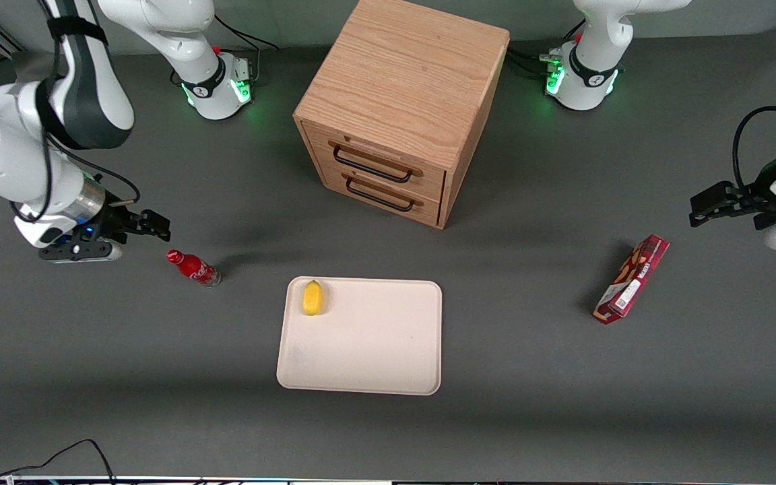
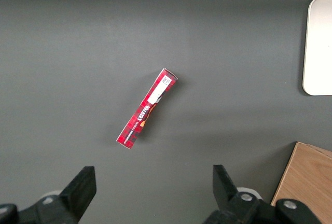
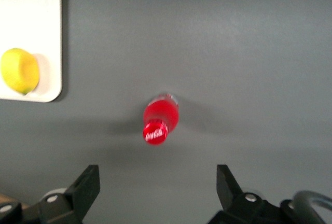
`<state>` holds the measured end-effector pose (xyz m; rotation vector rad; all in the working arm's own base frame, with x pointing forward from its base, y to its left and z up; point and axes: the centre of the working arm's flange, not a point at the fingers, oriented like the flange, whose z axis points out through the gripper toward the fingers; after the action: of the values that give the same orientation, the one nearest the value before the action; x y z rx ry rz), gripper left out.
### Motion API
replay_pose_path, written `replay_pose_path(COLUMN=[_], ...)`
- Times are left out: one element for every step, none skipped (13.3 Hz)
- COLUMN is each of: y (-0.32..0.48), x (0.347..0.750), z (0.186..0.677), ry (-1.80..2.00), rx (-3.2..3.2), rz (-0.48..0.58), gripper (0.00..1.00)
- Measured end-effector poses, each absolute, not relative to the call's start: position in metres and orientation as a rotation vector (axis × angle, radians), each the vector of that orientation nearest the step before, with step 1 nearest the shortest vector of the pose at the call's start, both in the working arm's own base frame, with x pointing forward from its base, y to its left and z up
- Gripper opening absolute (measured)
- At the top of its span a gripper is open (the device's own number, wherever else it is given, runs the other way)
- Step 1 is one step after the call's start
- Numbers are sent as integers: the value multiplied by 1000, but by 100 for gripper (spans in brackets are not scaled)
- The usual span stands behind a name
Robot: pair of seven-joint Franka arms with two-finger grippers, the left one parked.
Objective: Place coke bottle on tray
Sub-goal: 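Move the open right gripper down over the red Coca-Cola bottle, then close the right gripper around the bottle's cap end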
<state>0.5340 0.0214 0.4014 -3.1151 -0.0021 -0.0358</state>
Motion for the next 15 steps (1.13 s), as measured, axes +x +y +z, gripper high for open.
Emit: replay_pose_path(y=[21, 21, 21, 21, 21, 21, 22, 22, 22, 22, 22, 22, 22, 23, 23], x=[530, 527, 526, 526, 526, 527, 528, 530, 531, 531, 531, 530, 529, 528, 528], z=[388, 379, 373, 368, 363, 358, 352, 347, 341, 337, 334, 332, 331, 330, 330], ry=[-1, 0, -1, -3, -3, -3, -5, -6, -8, -11, -13, -15, -15, -16, -18], rx=[-3115, -3115, -3114, -3113, -3111, -3109, -3108, -3106, -3105, -3104, -3105, -3106, -3107, -3107, -3107], rz=[-52, -60, -67, -78, -88, -98, -107, -115, -117, -119, -115, -113, -113, -114, -115], gripper=[100, 100, 100, 100, 98, 98, 98, 96, 95, 95, 90, 76, 63, 50, 40])
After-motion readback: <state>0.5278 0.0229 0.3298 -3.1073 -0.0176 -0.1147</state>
